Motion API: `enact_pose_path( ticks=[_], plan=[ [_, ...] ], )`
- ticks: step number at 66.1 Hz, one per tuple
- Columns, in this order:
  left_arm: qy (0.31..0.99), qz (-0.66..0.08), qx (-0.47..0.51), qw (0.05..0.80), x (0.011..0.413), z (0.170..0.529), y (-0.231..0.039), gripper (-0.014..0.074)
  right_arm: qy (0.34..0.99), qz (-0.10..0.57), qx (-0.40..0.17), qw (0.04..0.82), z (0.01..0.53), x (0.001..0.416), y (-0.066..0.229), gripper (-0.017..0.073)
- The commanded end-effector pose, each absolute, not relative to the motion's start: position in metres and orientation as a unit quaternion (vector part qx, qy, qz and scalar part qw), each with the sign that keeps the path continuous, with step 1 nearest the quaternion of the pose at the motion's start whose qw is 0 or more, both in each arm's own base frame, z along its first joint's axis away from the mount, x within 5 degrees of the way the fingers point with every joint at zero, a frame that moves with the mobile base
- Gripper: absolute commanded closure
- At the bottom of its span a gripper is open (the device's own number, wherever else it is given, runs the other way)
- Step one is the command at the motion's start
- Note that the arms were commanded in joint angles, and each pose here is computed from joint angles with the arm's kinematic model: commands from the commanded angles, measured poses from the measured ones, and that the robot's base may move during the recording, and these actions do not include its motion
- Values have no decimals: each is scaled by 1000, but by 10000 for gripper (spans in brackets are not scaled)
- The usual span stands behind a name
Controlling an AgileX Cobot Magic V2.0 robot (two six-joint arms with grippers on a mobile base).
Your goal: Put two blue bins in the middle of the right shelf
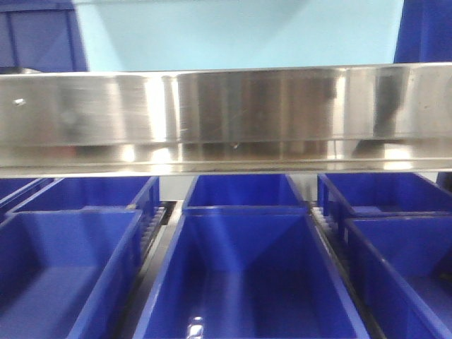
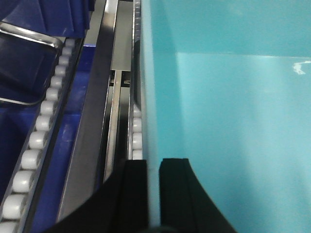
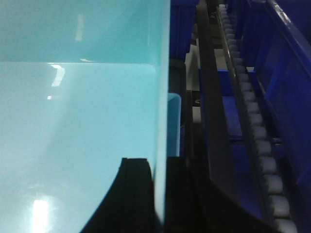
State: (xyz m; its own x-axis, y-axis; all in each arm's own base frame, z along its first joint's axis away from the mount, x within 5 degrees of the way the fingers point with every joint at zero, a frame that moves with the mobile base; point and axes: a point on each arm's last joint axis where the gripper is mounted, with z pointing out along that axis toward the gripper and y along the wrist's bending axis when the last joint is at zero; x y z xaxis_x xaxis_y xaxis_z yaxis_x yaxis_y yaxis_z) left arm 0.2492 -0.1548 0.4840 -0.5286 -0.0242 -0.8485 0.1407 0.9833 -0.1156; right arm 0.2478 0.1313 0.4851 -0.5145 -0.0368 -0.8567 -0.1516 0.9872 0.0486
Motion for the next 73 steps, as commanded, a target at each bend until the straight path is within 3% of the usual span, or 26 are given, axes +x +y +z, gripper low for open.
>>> enact_pose_path(
  ticks=[1,73],
  plan=[
    [855,-101,39,507,246,493,-156,704,851,64,-58,518,495,246,129,718],
    [855,-101,39,507,246,493,-156,704,851,64,-58,518,495,246,129,718]
  ],
)
